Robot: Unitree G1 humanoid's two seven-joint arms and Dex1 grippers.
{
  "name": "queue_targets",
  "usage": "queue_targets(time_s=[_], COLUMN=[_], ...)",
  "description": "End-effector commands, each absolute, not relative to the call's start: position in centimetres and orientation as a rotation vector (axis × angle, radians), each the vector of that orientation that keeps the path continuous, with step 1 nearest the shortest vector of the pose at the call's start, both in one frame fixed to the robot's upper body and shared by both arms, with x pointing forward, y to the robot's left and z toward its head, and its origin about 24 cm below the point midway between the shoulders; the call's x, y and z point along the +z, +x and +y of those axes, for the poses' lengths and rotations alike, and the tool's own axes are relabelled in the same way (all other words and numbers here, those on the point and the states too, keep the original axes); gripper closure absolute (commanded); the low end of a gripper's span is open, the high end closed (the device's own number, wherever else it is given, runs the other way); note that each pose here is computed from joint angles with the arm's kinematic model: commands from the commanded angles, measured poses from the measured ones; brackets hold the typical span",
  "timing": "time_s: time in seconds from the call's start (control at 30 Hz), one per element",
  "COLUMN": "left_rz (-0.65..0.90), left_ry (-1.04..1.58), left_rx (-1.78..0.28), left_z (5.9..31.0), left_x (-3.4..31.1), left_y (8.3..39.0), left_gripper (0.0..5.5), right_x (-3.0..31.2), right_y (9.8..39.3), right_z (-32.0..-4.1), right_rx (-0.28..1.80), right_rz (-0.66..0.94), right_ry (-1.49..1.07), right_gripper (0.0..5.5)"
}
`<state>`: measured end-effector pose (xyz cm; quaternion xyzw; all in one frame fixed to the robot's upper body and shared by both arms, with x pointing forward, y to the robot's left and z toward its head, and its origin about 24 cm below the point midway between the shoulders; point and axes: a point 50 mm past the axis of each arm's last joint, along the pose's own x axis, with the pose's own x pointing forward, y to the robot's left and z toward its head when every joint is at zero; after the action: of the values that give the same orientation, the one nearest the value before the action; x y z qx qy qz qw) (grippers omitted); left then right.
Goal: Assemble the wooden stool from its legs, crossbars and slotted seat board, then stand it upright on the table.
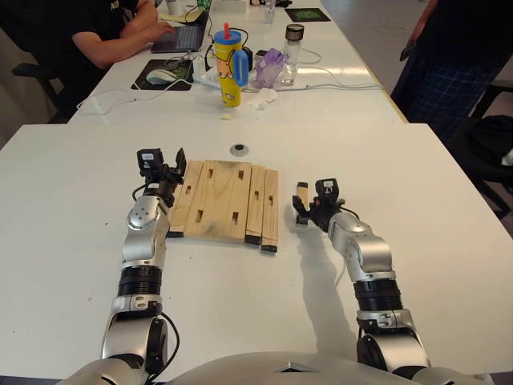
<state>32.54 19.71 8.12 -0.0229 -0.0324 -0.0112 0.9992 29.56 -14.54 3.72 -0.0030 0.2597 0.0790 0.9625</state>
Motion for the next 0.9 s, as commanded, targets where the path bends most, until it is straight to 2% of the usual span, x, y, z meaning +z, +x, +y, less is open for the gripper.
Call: queue_targets(time_s=[0.03, 0.1, 0.23, 0.43, 0.53, 0.7, 0.8, 0.9], left_rz=[-0.058, -0.057, -0.06, -0.064, -0.062, -0.045, 0.01, 0.051], left_ry=[-0.04, -0.039, -0.042, -0.052, -0.061, -0.133, -0.468, -0.652], left_rx=[-0.033, -0.032, -0.033, -0.029, -0.062, -0.241, -0.447, -0.597], left_z=[19.5, 19.5, 19.4, 19.4, 19.0, 16.7, 14.4, 13.1], left_x=[8.2, 8.2, 8.2, 8.4, 8.6, 9.4, 10.1, 11.1], left_y=[32.7, 32.7, 32.7, 32.7, 32.9, 33.3, 33.2, 32.7], left_gripper=[2.51, 2.51, 2.51, 2.51, 2.51, 2.51, 2.51, 2.51], right_x=[2.8, 2.6, 1.3, 0.8, 0.9, 2.5, 6.7, 11.3], right_y=[28.9, 28.7, 27.9, 27.6, 27.7, 28.6, 30.2, 30.6], right_z=[-13.6, -13.1, -13.0, -14.8, -14.9, -14.7, -14.2, -12.6], right_rx=[0.165, 0.169, 0.126, 0.076, 0.092, 0.115, 0.181, 0.343], right_rz=[0.588, 0.619, 0.728, 0.747, 0.722, 0.575, 0.288, 0.003], right_ry=[0.035, 0.009, -0.034, -0.072, -0.008, 0.109, 0.127, 0.073], right_gripper=[1.4, 1.4, 1.97, 2.99, 3.44, 4.19, 4.2, 4.2])
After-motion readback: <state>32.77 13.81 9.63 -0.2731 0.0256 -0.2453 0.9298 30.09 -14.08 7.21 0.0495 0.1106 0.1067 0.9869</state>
